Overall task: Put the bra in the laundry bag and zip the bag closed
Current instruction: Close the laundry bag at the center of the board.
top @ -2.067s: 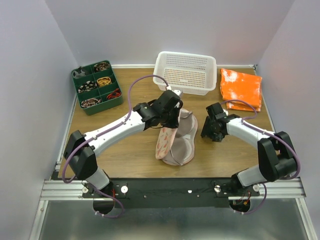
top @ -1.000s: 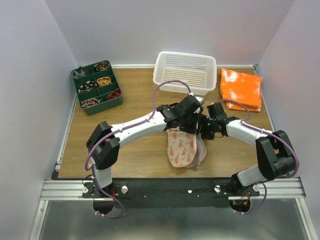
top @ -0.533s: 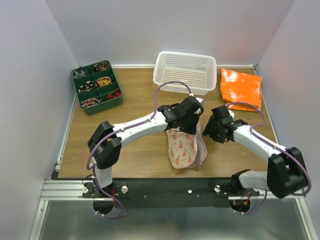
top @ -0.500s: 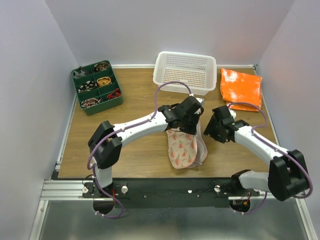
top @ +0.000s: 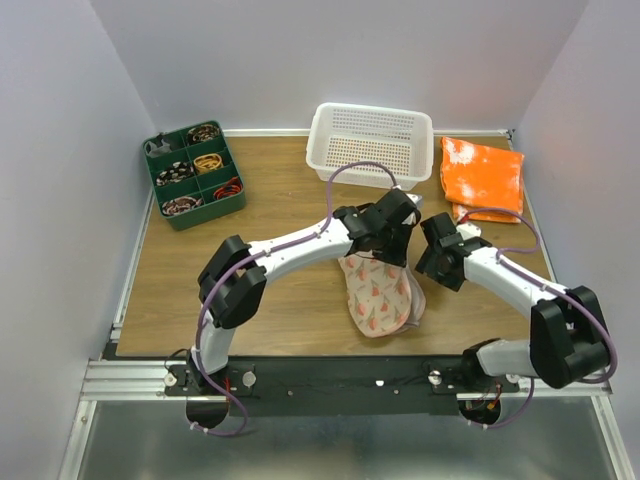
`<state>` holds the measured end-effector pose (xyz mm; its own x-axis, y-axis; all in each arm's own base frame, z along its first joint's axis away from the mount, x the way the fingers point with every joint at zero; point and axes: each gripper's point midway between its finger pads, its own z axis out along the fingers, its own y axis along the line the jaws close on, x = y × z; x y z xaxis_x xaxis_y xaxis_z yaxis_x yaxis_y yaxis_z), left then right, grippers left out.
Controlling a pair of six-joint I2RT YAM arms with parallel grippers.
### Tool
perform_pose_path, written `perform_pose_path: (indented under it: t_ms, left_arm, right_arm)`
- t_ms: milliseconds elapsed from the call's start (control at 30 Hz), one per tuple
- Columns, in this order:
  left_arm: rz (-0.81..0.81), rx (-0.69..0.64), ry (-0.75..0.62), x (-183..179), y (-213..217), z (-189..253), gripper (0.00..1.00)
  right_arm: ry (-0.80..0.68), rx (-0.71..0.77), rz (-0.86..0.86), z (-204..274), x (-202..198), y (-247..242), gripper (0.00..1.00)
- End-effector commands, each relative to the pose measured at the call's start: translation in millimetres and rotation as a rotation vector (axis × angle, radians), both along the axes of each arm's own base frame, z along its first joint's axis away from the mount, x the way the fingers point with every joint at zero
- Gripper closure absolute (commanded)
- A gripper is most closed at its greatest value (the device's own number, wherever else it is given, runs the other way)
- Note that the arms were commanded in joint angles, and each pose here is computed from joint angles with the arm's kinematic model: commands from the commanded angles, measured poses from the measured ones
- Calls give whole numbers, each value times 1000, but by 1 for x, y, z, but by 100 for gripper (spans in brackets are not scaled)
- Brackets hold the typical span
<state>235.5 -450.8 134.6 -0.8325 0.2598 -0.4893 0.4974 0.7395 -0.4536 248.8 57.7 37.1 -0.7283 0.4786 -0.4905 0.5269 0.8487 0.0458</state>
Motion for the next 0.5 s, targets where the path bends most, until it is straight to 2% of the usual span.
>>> perform_pose_path:
  t_ms: [0, 33, 100, 133, 200, 333, 400, 467]
  left_arm:
    - [-57, -33, 19, -7, -20, 0, 81]
    - [-60, -37, 21, -7, -21, 0, 74]
    - [-64, -45, 12, -5, -24, 1, 66]
    - [-66, -46, 6, -4, -25, 1, 56]
    - [-66, -55, -5, -1, -28, 4, 45]
    - [-76, -58, -30, 4, -32, 14, 43]
    - [-68, -62, -76, 10, -29, 31, 43]
    - [-42, -52, -129, 17, -20, 45, 42]
  right_arm:
    - [0, -78, -63, 1, -5, -18, 28]
    - [-27, -68, -76, 9, -3, -18, 28]
    - [-48, -74, -95, 21, -3, -22, 27]
    - [-87, -74, -118, 32, -1, -25, 26]
    - [-120, -83, -144, 51, -1, -30, 26]
    - [-228, -53, -159, 92, 2, -33, 25]
    - [-289, 27, -74, 106, 11, -16, 25]
    - [-269, 147, 64, 107, 15, 15, 25]
